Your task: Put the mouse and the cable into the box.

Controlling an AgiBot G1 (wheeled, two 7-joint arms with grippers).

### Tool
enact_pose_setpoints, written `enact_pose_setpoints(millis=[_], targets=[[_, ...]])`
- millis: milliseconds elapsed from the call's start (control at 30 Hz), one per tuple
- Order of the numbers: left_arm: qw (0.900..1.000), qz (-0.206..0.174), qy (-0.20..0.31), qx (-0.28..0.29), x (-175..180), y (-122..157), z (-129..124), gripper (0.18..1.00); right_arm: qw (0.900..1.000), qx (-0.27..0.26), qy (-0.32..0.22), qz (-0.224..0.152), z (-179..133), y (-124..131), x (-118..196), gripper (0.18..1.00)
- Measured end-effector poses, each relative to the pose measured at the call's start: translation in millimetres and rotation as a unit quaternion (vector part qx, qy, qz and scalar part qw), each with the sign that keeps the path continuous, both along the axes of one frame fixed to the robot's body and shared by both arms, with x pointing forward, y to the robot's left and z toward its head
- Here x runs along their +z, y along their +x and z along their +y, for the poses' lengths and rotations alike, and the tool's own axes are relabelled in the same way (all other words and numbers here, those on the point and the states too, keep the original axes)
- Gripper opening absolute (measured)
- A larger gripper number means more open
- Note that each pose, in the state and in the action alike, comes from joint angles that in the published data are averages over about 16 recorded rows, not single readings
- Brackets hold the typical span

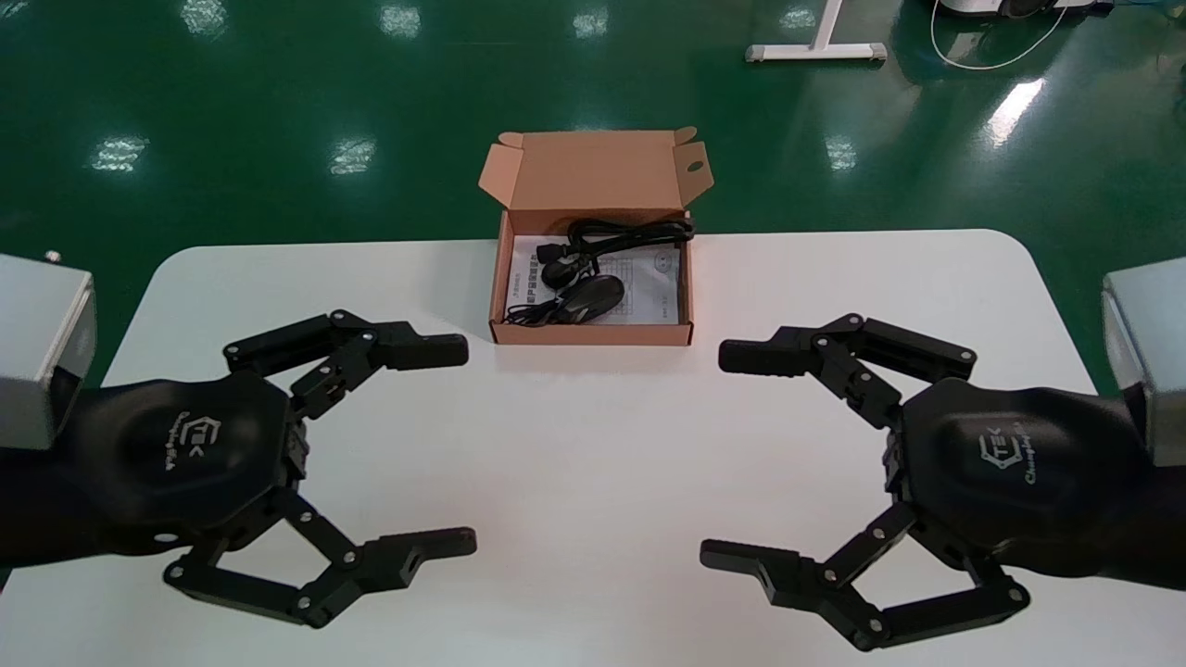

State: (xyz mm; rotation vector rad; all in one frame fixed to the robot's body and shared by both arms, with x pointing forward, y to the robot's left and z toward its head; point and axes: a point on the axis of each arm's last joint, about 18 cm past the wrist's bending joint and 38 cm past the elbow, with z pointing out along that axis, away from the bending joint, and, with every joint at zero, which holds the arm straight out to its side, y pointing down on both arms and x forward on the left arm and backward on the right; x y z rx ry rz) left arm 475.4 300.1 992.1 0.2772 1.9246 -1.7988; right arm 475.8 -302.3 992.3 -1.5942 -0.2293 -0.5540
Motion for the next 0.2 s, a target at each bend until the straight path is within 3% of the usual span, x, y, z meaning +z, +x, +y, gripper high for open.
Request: enact_pose_setpoints(millis=[200], targets=[[1.0,0.0,0.0,0.0,0.0,0.0,0.0,1.001,1.0,0.0,0.0,0.0,0.0,0.0,0.0,1.0]])
